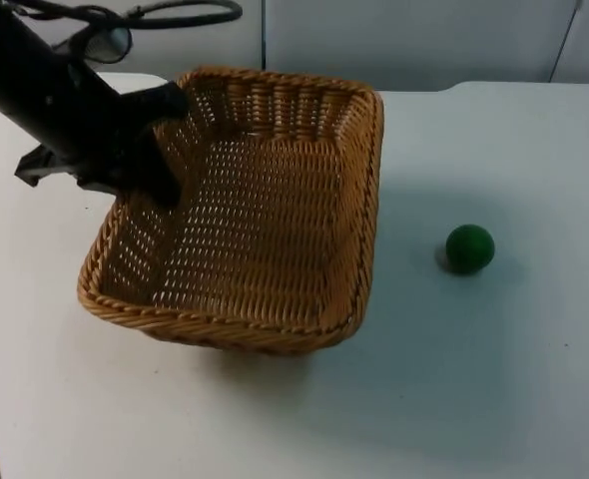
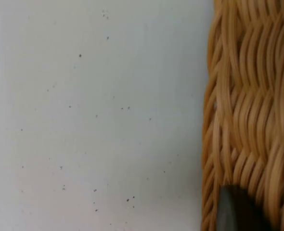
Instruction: Pick up the basket with the left hand and place the ball into the basket with the right hand.
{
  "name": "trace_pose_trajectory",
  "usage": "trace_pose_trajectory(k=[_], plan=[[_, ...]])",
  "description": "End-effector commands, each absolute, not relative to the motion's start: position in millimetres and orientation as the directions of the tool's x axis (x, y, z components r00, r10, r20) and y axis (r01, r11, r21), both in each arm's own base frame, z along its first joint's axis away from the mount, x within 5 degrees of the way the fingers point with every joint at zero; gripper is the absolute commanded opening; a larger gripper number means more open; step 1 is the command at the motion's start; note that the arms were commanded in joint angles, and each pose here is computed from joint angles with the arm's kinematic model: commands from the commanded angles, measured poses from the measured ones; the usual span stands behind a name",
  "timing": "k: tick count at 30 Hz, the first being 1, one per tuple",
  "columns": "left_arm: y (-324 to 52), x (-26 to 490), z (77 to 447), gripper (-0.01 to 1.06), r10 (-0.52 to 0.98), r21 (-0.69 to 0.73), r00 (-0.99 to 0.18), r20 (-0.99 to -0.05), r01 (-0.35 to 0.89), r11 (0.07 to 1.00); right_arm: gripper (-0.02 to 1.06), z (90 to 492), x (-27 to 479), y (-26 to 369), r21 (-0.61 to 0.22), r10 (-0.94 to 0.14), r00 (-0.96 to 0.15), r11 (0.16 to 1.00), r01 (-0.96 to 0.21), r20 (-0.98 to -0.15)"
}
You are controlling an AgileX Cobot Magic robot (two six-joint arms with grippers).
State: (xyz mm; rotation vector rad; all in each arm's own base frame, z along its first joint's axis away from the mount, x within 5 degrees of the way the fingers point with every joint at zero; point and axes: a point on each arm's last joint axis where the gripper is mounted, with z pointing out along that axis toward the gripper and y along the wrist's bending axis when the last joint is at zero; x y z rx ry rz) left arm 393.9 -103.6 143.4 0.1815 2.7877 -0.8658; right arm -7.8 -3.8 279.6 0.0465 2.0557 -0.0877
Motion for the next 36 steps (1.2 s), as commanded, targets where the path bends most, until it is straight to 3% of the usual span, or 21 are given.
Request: trace_pose_trajectory(k=[1,13,36], plan=[[-102.3,392.4,160.1,0.00,0.043,-0.569,-0.969,-0.245,0.179,0.803,0.00,278.5,-6.8,-3.6,-0.046,-0.012,-0.464,0.997,0.062,-0.886],[-59.6,379.3,162.9,0.00,-0.115,-0.686,-0.970,-0.216,0.066,0.725,0.00,278.5,-6.8,-3.6,-0.046,-0.012,-0.464,0.997,0.062,-0.886],[-59.5,376.4,161.1,0.00,-0.071,-0.683,-0.975,-0.209,0.094,0.724,0.00,278.5,-6.8,-3.6,-0.046,-0.012,-0.464,0.997,0.062,-0.886]])
